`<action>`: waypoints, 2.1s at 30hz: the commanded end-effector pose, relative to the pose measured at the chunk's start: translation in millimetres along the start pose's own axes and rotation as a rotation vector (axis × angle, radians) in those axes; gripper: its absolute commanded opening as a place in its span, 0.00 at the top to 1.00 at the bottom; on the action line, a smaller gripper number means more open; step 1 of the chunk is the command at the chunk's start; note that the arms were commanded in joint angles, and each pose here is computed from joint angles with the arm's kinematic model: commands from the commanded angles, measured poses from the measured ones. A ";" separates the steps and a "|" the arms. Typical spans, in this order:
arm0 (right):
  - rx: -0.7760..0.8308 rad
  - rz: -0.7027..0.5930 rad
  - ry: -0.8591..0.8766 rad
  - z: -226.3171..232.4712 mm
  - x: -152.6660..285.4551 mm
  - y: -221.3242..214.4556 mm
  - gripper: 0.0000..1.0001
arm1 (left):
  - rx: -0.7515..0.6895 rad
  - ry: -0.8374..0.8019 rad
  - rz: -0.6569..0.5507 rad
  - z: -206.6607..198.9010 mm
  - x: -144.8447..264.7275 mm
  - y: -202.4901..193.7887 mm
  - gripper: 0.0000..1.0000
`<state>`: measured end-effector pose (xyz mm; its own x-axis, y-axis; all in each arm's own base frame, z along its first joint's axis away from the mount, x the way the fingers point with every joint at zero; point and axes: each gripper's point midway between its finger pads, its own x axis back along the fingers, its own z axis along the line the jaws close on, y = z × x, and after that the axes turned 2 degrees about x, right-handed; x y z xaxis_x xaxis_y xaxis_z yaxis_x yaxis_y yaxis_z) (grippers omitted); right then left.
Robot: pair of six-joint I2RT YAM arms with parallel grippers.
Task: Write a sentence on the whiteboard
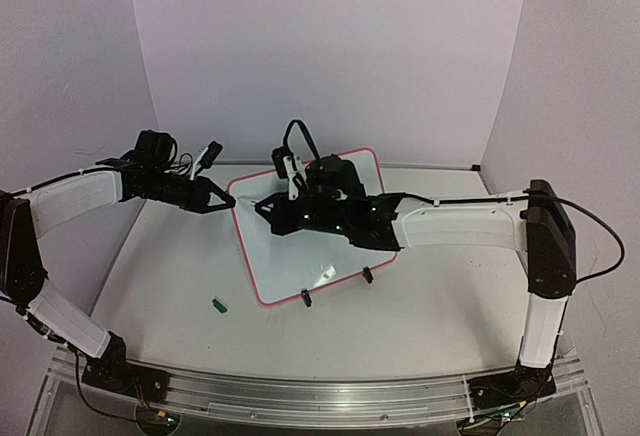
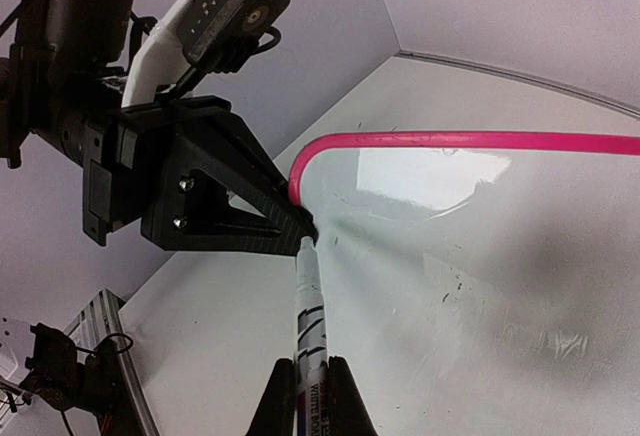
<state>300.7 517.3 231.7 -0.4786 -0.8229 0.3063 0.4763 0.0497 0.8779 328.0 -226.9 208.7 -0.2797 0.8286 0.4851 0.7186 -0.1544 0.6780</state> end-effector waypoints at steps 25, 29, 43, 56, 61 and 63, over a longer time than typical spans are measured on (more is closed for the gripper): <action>0.012 -0.065 -0.099 -13.0 -9.9 20.8 1.00 | -0.048 0.033 0.011 4.3 1.8 -6.4 1.00; 0.009 -0.092 -0.147 -21.3 -0.1 25.4 1.00 | -0.049 0.034 0.010 4.2 2.2 -6.0 1.00; 0.041 -0.145 -0.103 -11.7 22.3 39.8 1.00 | -0.047 0.037 0.012 5.1 1.8 -6.1 1.00; 0.101 -0.071 0.041 16.8 13.3 34.6 1.00 | -0.042 0.039 0.015 6.4 1.0 -7.2 1.00; 0.099 -0.048 0.029 14.4 4.0 29.5 1.00 | -0.042 0.037 0.016 6.1 0.7 -7.4 1.00; 0.098 -0.041 0.024 13.2 1.3 28.0 1.00 | -0.042 0.037 0.016 6.3 0.7 -7.3 1.00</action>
<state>300.8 516.8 256.9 -0.4835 -0.8336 0.2669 0.3913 0.0669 0.9178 327.9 -227.0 208.6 -0.2792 0.8287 0.4851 0.7184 -0.1549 0.6782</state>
